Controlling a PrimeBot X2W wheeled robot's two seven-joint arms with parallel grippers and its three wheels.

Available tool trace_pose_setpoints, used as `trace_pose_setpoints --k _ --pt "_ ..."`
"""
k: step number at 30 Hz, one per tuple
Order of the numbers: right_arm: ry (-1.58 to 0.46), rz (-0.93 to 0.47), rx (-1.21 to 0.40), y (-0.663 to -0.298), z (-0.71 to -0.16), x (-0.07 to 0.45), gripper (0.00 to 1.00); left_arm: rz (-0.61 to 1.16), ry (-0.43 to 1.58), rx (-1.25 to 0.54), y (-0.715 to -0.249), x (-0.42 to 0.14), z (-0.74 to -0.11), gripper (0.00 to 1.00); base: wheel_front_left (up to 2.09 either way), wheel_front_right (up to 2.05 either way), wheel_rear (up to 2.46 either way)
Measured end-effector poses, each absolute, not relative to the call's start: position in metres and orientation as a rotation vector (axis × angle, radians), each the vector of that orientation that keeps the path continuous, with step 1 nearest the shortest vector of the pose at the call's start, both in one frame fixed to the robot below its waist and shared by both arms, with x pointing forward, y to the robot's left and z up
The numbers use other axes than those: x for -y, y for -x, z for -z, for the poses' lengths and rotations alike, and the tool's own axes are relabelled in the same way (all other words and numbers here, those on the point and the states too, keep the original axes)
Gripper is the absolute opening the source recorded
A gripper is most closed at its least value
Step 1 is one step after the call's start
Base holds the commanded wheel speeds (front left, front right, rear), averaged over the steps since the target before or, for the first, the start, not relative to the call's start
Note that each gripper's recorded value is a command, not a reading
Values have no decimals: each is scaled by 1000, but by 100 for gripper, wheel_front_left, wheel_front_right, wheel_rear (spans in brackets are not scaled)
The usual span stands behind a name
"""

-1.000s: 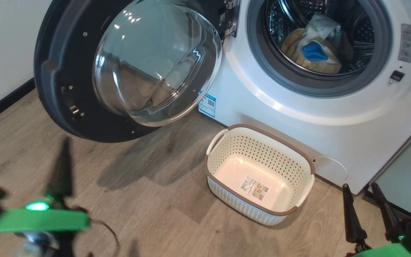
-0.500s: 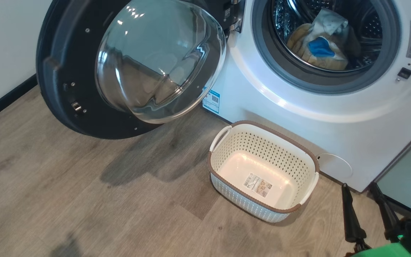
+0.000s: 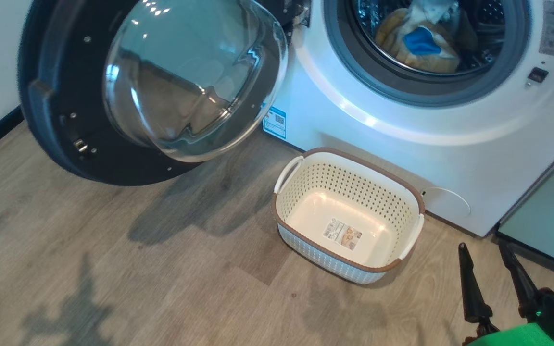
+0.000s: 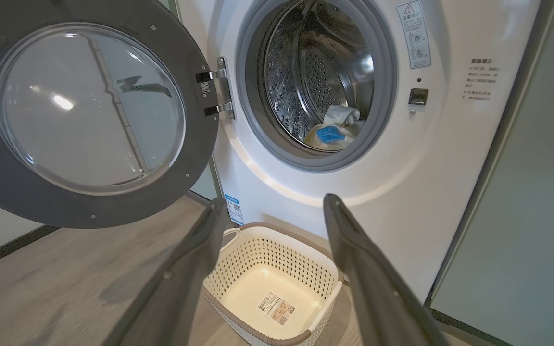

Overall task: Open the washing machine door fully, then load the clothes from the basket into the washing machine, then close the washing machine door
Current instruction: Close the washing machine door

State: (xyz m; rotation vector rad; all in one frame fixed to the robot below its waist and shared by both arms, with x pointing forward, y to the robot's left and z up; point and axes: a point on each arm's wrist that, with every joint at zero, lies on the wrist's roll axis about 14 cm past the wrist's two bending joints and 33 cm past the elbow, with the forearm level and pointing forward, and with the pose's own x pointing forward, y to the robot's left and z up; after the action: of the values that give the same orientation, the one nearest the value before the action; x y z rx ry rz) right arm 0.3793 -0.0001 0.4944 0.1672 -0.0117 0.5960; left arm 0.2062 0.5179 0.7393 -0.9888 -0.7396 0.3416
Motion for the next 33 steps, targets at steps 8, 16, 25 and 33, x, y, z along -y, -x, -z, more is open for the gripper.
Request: trace_pose_setpoints --k 8,16,25,33 --pt "-153 -571 5 -385 -492 9 100 -485 1210 539 -245 -542 -670 0 0 0 0" --pt "-142 -541 -10 -396 -487 22 100 -534 1263 375 -283 -538 -628 0 0 0 0" --pt "-130 -525 -35 -403 -478 32 100 -500 1238 304 -314 -527 -615 0 0 0 0" --pt "-128 -513 -39 -406 -476 37 100 -478 1225 247 -336 -517 -604 0 0 0 0"
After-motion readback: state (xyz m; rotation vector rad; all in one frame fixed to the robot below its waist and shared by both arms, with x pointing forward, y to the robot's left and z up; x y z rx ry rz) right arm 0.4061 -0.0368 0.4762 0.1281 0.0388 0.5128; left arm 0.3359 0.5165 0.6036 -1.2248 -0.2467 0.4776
